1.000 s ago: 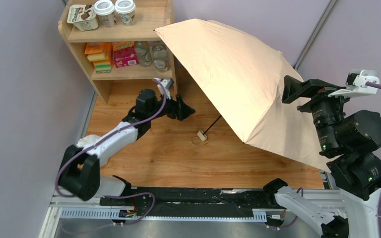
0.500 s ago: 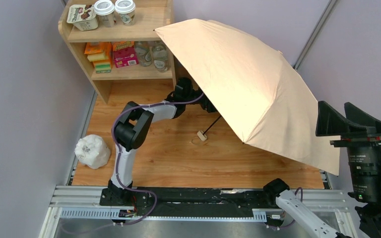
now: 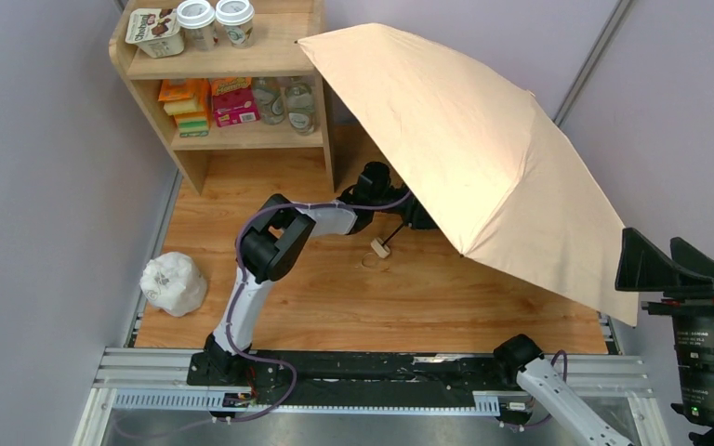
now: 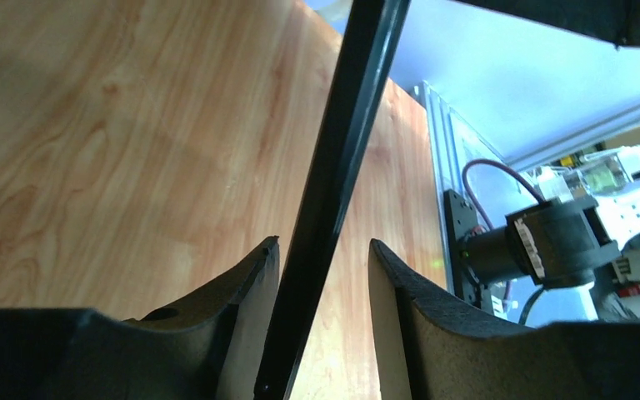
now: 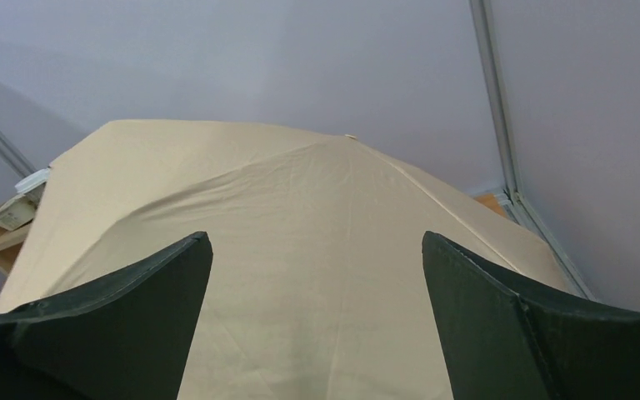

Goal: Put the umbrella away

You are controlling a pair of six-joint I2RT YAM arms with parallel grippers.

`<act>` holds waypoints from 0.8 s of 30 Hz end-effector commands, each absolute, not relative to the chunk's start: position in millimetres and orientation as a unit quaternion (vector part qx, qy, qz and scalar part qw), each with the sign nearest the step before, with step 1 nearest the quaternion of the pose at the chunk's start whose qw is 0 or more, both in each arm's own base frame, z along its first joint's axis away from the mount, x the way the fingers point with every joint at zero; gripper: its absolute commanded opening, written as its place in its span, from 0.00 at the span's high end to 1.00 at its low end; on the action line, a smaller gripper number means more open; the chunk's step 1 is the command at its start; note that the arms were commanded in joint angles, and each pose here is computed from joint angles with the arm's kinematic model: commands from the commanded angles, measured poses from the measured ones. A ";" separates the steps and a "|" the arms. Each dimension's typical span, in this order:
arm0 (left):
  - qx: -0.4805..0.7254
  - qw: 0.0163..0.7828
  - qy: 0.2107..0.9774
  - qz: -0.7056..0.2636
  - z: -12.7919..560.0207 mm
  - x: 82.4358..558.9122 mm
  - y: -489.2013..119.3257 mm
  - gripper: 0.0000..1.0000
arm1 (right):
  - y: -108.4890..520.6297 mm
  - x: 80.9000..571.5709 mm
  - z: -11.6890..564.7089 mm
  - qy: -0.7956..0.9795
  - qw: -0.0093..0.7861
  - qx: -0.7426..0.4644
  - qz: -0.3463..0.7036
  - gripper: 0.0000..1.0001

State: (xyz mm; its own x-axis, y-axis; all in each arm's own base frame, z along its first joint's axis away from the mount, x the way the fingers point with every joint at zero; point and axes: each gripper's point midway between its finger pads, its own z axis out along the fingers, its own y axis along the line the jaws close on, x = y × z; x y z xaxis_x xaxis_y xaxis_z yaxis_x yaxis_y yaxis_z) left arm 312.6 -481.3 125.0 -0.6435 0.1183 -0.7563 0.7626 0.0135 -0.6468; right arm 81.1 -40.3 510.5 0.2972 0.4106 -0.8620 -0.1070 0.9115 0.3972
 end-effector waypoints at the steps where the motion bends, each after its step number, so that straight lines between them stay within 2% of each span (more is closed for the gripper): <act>1: 0.341 0.324 0.650 -0.597 184.6 330.4 -489.7 0.96 | -68.9 68.2 471.2 0.607 0.767 0.179 0.109 0.00; 3: 0.343 0.335 0.661 -0.577 196.4 331.1 -493.2 1.00 | -76.1 60.0 459.6 0.607 0.764 0.191 0.108 0.00; 13: 0.326 0.392 0.686 -0.519 308.3 333.7 -499.7 1.00 | -86.8 24.5 455.0 0.577 0.773 0.207 0.163 0.00; 17: 0.280 0.437 0.684 -0.513 368.4 343.8 -491.9 1.00 | -78.1 26.6 446.4 0.599 0.764 0.178 0.162 0.00; 24: 0.261 0.494 0.640 -0.527 452.3 334.0 -483.1 1.00 | -71.7 42.1 434.6 0.634 0.740 0.172 0.146 0.00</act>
State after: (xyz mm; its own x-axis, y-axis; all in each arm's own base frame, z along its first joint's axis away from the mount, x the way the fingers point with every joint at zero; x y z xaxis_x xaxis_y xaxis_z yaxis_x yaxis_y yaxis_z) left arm 347.8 -504.3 340.7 -0.5330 -0.0186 -0.8459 0.7965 0.3263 -0.5090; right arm 27.1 -84.1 442.9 0.2323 0.4520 -0.8612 0.0024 0.8852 0.4652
